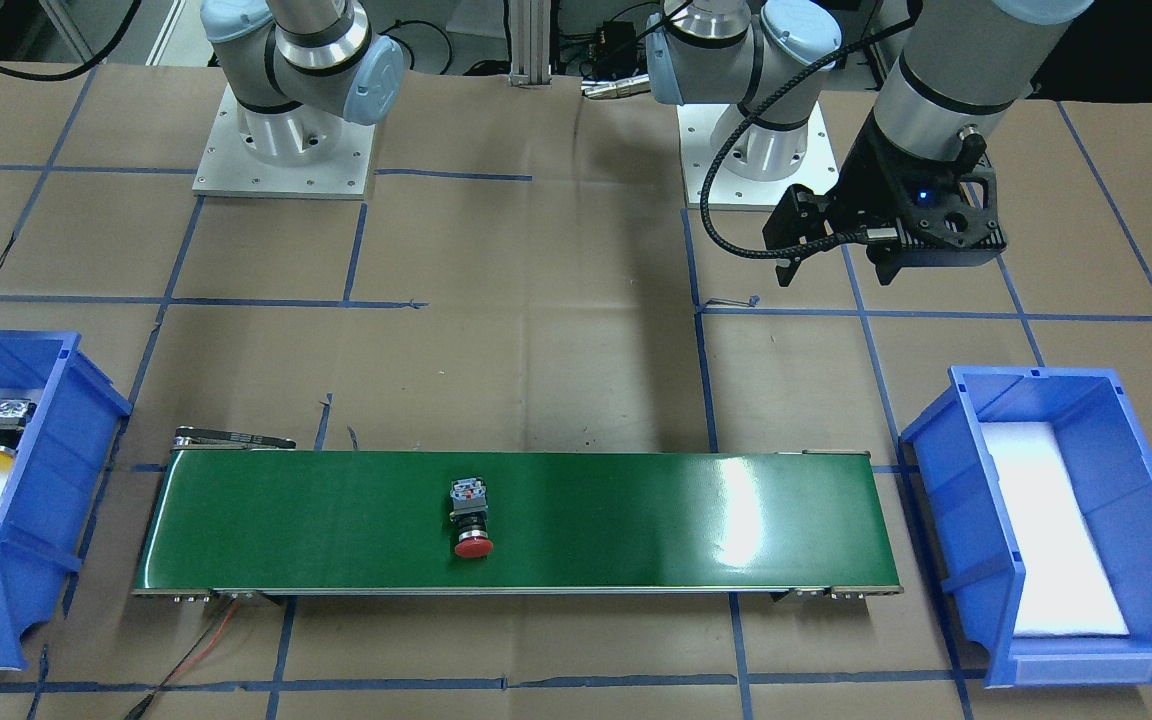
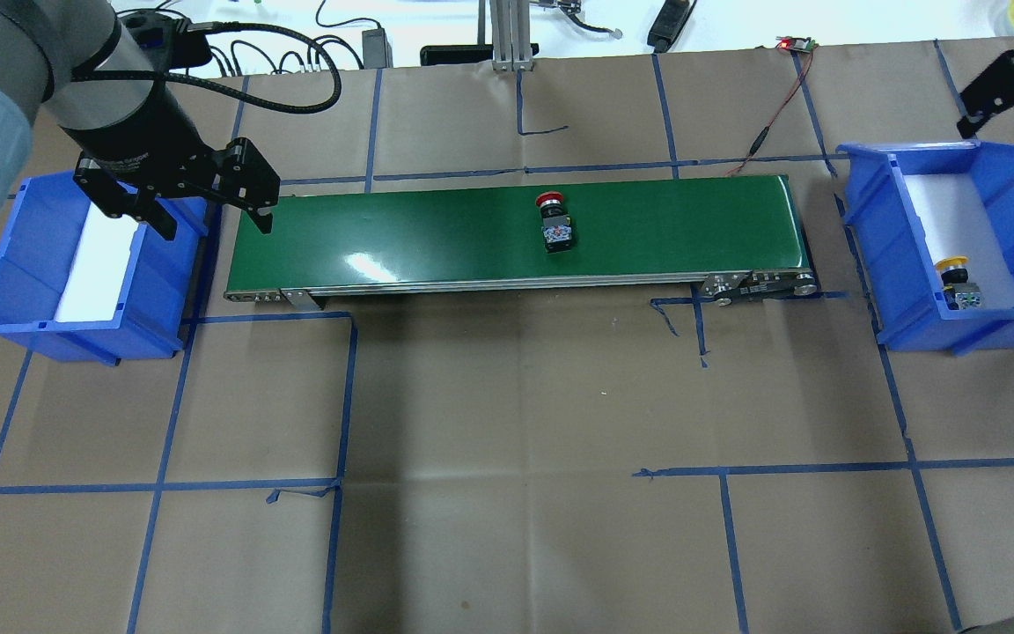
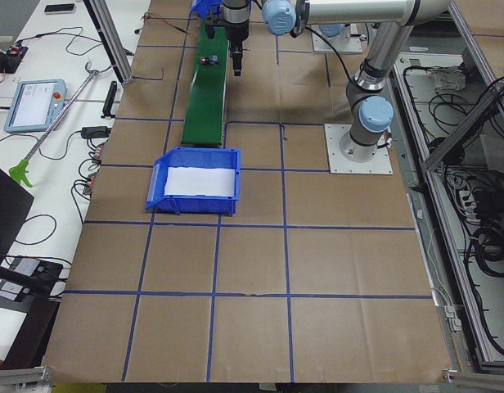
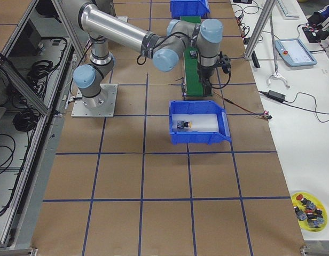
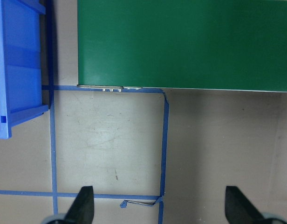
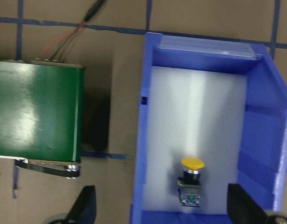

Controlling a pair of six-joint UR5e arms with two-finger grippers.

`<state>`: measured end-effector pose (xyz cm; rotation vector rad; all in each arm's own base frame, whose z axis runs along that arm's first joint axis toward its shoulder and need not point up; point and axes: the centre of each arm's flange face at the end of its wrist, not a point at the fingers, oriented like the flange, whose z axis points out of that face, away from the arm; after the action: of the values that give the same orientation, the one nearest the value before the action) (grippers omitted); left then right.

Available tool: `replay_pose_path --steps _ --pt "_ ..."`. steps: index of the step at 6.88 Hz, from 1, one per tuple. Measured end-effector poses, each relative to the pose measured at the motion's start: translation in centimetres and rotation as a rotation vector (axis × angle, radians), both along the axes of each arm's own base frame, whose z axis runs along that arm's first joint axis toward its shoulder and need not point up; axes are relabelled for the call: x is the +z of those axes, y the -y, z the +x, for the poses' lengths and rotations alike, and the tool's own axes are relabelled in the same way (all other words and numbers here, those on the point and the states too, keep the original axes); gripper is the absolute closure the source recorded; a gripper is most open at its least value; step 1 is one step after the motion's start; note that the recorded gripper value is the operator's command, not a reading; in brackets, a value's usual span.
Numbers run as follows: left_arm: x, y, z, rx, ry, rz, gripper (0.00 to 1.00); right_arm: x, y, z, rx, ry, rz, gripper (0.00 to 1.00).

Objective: Transport two buttons from left to right
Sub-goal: 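Move the right gripper to the red button on the conveyor and grasp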

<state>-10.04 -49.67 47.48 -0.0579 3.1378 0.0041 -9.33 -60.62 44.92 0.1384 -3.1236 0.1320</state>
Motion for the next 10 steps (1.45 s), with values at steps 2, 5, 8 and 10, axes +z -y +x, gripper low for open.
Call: replay_pose_path --steps 2,5,8,10 --pt "0.0 0.0 0.0 -0.001 0.0 0.0 0.0 -0.4 1.7 14.1 -0.035 0.024 -0.005 0.0" --pt "-0.1 0.0 0.0 -0.001 0.002 0.002 0.0 -2.3 1.1 26.2 -0.139 0.052 -0.019 0.0" --pt "-0.1 0.0 0.0 -0.001 0.002 0.002 0.0 -5.1 1.5 28.0 -0.14 0.048 0.023 0.0" --pt "-0.1 0.0 0.0 -0.001 0.003 0.003 0.0 -6.0 1.4 28.0 -0.137 0.044 0.041 0.0"
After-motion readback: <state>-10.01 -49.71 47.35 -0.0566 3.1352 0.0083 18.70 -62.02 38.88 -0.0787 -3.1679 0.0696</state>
